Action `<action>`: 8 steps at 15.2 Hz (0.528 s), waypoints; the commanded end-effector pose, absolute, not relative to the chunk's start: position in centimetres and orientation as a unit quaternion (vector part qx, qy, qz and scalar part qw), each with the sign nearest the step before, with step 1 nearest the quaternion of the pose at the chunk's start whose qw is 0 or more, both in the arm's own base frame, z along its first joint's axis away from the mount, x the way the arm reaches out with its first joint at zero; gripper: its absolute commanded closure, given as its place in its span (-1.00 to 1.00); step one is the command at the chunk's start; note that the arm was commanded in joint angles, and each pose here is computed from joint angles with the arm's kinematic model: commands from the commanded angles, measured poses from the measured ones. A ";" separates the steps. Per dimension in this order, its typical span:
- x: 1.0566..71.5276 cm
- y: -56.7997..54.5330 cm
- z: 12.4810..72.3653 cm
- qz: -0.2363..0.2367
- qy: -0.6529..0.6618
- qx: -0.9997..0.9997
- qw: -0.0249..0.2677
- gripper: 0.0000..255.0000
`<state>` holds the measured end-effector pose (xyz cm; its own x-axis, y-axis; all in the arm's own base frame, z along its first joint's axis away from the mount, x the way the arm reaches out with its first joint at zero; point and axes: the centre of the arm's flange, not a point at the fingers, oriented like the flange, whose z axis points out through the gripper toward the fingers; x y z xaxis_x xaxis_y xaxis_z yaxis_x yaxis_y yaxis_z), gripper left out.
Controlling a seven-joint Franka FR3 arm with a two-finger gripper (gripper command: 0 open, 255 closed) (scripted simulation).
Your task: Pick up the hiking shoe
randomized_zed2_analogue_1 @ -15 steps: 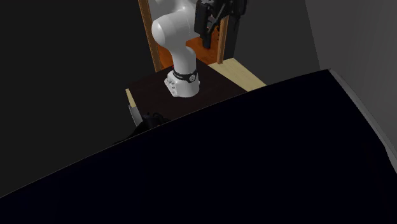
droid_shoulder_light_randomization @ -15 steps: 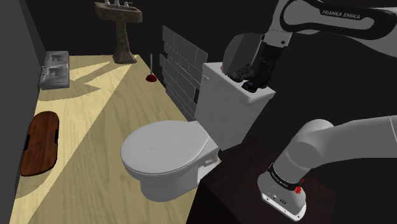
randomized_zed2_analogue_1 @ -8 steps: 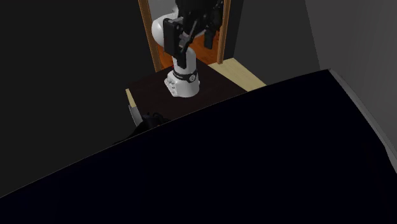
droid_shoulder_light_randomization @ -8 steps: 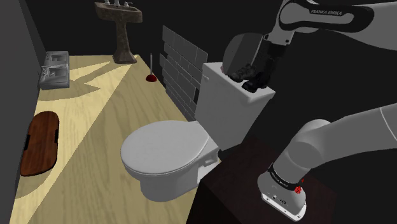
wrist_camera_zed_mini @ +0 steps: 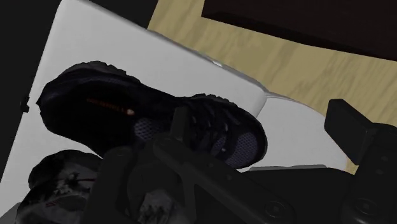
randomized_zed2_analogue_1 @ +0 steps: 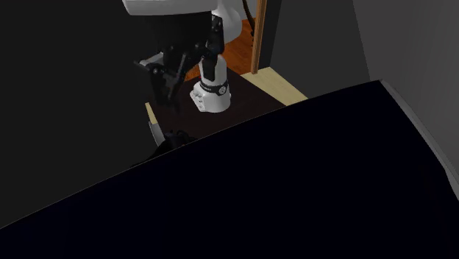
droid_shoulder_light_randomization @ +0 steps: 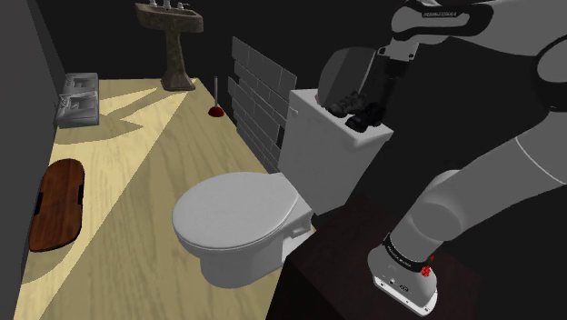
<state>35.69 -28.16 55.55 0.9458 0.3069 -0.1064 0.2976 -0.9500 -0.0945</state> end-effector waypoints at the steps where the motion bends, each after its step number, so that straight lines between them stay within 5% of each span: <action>1: 36.9 -30.8 55.2 0.062 -0.170 -0.983 0.038 -1.00; 8: 39.0 -35.0 53.2 0.066 -0.196 -0.978 0.040 -1.00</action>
